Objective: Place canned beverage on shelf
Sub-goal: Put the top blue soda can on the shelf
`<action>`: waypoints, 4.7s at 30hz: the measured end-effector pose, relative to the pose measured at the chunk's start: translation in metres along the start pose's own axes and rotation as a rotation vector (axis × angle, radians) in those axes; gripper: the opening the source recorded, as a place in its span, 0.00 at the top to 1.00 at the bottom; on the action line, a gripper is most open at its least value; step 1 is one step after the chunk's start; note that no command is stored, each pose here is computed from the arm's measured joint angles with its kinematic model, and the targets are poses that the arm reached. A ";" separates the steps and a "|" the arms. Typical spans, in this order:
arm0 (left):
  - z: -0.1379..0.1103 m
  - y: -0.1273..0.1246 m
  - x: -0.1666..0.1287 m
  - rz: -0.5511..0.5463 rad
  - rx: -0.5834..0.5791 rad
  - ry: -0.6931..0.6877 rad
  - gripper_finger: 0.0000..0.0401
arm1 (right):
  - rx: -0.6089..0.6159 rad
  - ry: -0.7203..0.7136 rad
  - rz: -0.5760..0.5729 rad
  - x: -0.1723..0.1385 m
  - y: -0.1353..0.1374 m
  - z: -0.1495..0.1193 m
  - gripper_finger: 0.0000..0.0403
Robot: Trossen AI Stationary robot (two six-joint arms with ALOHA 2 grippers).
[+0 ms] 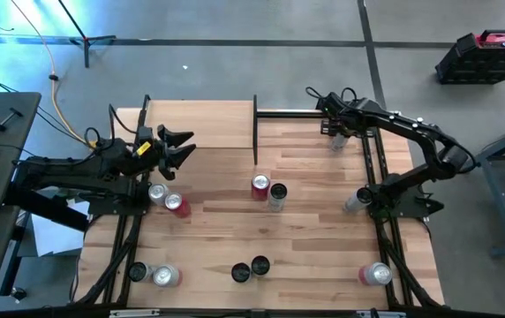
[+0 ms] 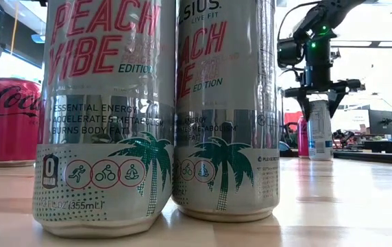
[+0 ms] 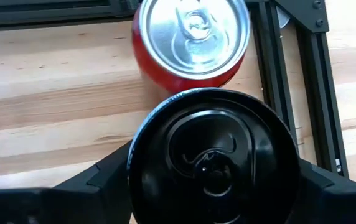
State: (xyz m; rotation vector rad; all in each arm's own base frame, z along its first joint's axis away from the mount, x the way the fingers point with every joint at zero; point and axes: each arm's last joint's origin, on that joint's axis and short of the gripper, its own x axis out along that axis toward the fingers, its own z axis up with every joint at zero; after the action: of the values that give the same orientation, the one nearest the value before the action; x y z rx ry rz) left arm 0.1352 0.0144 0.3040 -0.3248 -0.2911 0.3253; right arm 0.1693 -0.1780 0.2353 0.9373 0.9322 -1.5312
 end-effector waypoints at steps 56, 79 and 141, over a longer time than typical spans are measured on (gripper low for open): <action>0.009 0.000 0.001 0.077 0.238 -0.064 0.39 | -0.053 -0.052 0.148 -0.110 0.105 -0.048 0.37; 0.006 0.000 0.001 0.080 0.254 -0.039 0.39 | -0.030 -0.028 0.088 -0.056 0.165 -0.032 0.37; 0.004 -0.008 -0.006 0.009 -0.039 -0.003 0.39 | -1.664 0.004 0.422 -0.103 0.158 0.013 0.16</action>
State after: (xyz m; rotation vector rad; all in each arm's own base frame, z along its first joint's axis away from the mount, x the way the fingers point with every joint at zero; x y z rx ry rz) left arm 0.1302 0.0062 0.3084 -0.3642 -0.2997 0.3295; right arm 0.3374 -0.1723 0.3214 -0.1281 1.4270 -0.0735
